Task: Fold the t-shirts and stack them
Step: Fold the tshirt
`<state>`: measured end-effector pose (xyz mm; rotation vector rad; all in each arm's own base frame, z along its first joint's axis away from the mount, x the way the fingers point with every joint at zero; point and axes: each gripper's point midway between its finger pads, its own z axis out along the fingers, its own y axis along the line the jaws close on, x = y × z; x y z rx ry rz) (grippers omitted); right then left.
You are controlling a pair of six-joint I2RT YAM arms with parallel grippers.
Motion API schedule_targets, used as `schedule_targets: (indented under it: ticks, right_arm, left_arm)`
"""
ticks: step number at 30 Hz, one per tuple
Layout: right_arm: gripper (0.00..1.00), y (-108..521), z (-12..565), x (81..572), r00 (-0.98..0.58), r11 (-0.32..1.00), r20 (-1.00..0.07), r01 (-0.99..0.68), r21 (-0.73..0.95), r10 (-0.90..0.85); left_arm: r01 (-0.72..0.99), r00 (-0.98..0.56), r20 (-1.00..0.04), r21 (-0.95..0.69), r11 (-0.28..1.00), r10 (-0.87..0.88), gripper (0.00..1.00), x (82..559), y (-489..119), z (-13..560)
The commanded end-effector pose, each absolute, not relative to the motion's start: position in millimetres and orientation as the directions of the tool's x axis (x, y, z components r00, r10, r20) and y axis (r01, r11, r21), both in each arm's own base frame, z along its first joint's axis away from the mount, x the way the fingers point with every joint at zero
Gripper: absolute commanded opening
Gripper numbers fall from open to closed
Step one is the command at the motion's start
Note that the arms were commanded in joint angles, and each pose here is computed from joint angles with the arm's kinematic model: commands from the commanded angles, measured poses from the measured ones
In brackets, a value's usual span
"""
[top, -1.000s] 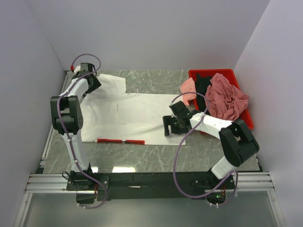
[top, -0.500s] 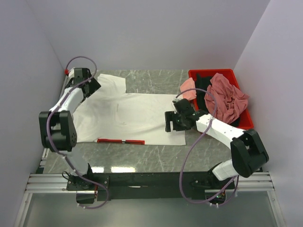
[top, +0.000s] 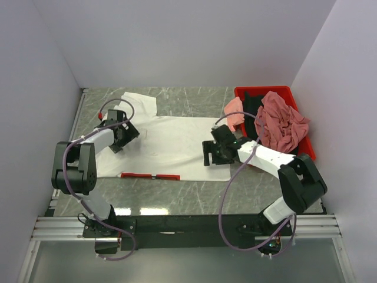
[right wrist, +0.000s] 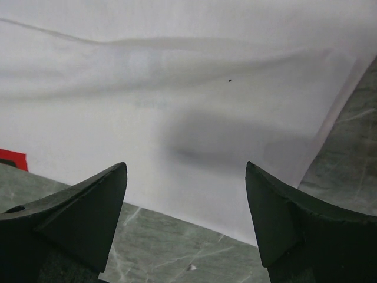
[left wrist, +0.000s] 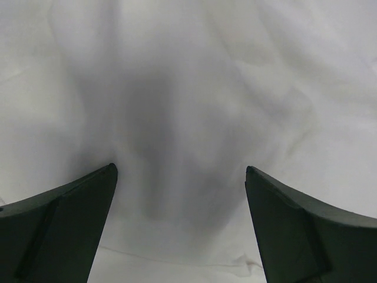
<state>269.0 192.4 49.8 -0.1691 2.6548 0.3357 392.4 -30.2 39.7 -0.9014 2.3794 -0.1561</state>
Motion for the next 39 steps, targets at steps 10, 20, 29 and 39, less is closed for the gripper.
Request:
schedule_targets:
  ticks: [10, 20, 29, 39]
  right_arm:
    - [0.87, 181, -4, 220, -0.945, 0.986, -0.320, -0.108, 0.128, -0.062]
    - [0.87, 175, -6, 170, -0.952, 0.981, -0.301, -0.102, 0.162, -0.050]
    - [0.87, 178, -3, 138, -0.957, 0.973, -0.286, -0.110, 0.202, -0.049]
    - [0.87, 189, -4, 101, -0.969, 0.965, -0.241, -0.117, 0.236, -0.058]
  left_arm:
    - [-0.655, -0.606, -0.406, -0.233, 0.719, -0.684, 0.99, 321, -22, -2]
    - [-0.740, -0.528, -0.407, -0.211, 0.639, -0.745, 0.99, 266, -10, 3]
    - [-0.743, -0.505, -0.389, -0.259, 0.617, -0.771, 0.99, 247, -15, 7]
    - [-0.763, -0.470, -0.418, -0.250, 0.596, -0.777, 0.99, 221, -7, 11]
